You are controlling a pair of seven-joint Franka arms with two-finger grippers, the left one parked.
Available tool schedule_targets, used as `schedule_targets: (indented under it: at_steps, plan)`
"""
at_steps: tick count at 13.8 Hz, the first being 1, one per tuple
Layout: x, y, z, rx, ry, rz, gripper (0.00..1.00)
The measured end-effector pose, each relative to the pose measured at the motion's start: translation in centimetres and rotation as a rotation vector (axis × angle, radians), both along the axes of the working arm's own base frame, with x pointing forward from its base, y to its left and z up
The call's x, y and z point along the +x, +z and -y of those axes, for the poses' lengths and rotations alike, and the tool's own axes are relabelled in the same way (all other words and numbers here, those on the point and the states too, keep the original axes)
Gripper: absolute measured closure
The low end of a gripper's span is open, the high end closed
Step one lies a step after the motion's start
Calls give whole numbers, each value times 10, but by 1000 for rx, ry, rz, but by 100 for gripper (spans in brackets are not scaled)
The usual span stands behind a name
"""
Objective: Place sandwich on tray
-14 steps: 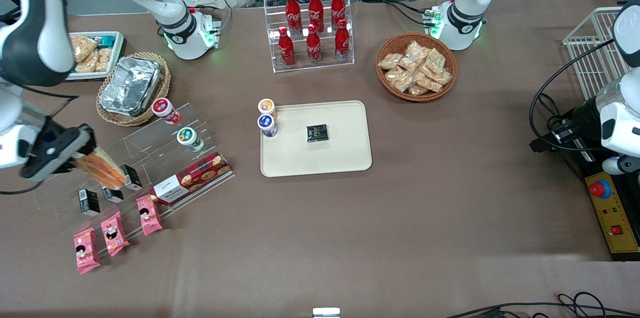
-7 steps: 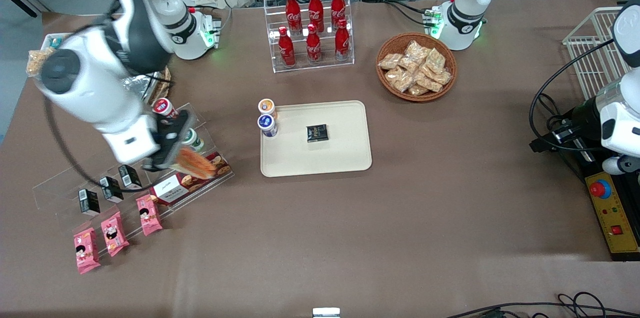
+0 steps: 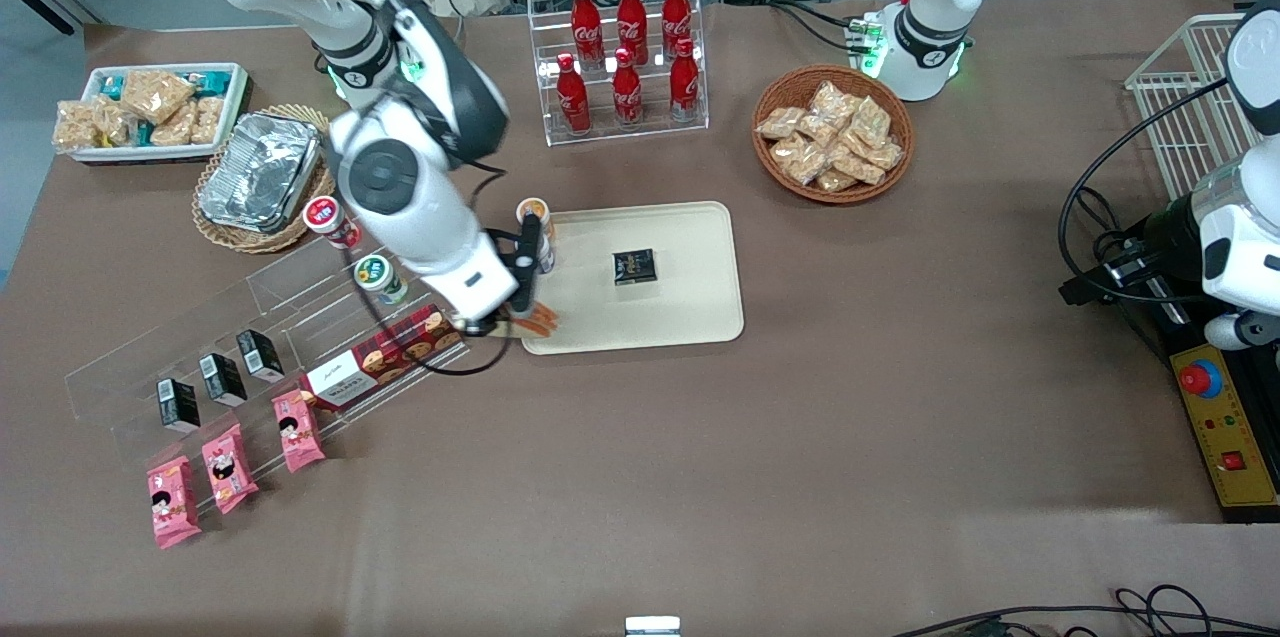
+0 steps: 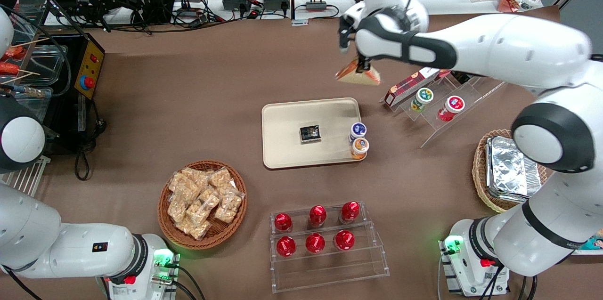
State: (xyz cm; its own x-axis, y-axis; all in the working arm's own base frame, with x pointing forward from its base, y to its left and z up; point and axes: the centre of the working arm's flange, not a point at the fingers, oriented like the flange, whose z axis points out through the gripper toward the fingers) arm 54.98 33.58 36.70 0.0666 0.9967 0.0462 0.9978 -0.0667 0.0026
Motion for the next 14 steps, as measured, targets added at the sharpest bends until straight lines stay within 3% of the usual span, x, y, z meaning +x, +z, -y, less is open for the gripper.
schedule_targets:
  at_steps: [2, 5, 9, 14]
  plan:
    - [-14, -36, -50, 2, 76, 10, 81]
    - [-33, -81, -105, 28, 152, 56, 81]
    - [-36, -122, -118, 25, 184, 61, 81]
    - [-30, -127, -121, 24, 202, 67, 81]
